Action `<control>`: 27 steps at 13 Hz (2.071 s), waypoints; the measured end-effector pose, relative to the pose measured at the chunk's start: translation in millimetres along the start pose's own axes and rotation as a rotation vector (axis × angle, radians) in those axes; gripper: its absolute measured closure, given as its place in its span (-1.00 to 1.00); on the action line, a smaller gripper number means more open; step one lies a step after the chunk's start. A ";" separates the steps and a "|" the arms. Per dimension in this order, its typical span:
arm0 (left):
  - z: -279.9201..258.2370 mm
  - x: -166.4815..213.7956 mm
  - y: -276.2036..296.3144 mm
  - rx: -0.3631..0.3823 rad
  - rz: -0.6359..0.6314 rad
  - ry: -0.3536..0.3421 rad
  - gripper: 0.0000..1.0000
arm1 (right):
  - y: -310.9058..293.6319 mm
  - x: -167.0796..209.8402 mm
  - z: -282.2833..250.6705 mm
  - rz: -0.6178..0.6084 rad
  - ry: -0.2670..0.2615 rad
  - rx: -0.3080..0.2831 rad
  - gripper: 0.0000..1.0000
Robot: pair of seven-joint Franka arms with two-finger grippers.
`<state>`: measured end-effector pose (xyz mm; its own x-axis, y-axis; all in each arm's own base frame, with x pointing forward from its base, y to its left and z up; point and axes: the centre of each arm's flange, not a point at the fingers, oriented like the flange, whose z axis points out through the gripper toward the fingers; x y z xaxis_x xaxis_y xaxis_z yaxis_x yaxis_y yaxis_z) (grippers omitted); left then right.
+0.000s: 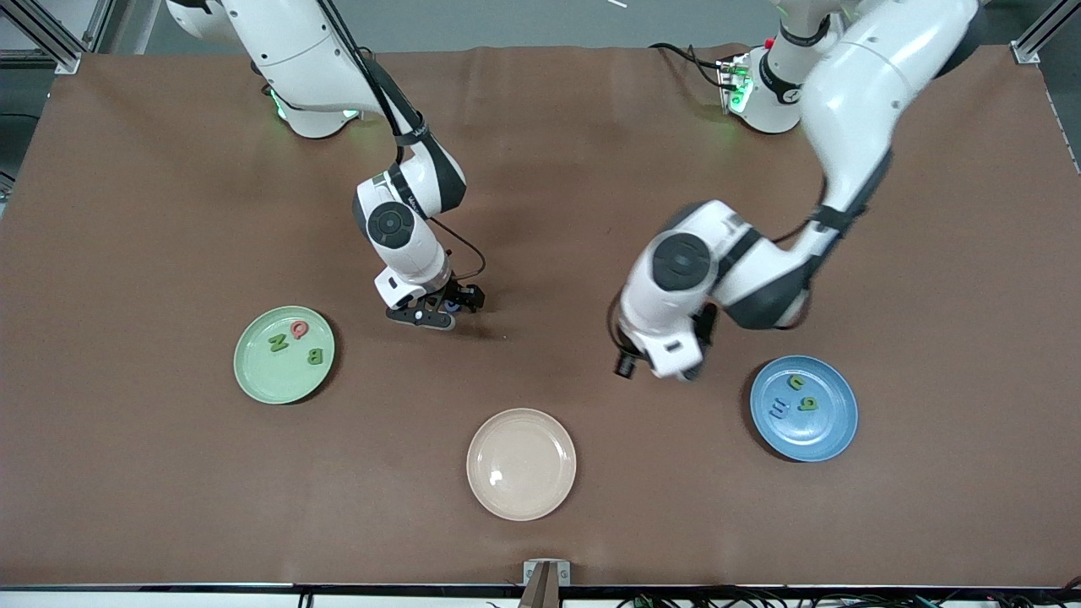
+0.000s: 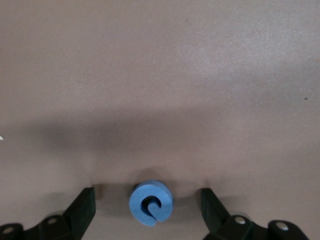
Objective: Sort upper and lower case letters into plates
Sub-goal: 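Drop the blue x on the blue plate while the right gripper grasps the C, then drop the blue C on the green plate while the left gripper withdraws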
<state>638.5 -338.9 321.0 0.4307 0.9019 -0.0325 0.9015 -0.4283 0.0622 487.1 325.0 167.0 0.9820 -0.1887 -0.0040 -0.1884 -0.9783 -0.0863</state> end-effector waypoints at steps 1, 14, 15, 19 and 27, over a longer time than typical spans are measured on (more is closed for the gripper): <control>-1.6 32.2 0.9 0.000 0.041 0.003 0.52 | 0.0 0.1 -0.1 -0.004 0.002 -0.002 -0.85; 74.9 303.7 -70.1 0.146 0.396 -0.023 0.43 | -9.0 -2.8 -10.5 -0.042 0.025 -0.026 0.24; 75.0 305.4 -70.6 0.146 0.406 -0.023 0.43 | -7.4 -0.2 -12.4 -0.033 0.010 -0.041 0.30; 56.9 299.5 -63.3 0.127 0.432 -0.008 -0.33 | 16.9 49.7 -71.3 -0.028 -0.071 -0.125 0.30; -143.1 266.5 -59.7 0.081 0.731 0.137 -1.00 | 243.9 179.8 -130.4 -0.267 -0.060 -0.144 0.30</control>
<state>693.4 -64.9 451.4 0.9170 0.3823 0.1137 0.3899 -0.9193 -0.0538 616.1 41.4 275.2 0.9953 0.0774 -0.0590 0.0804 -0.9955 0.0503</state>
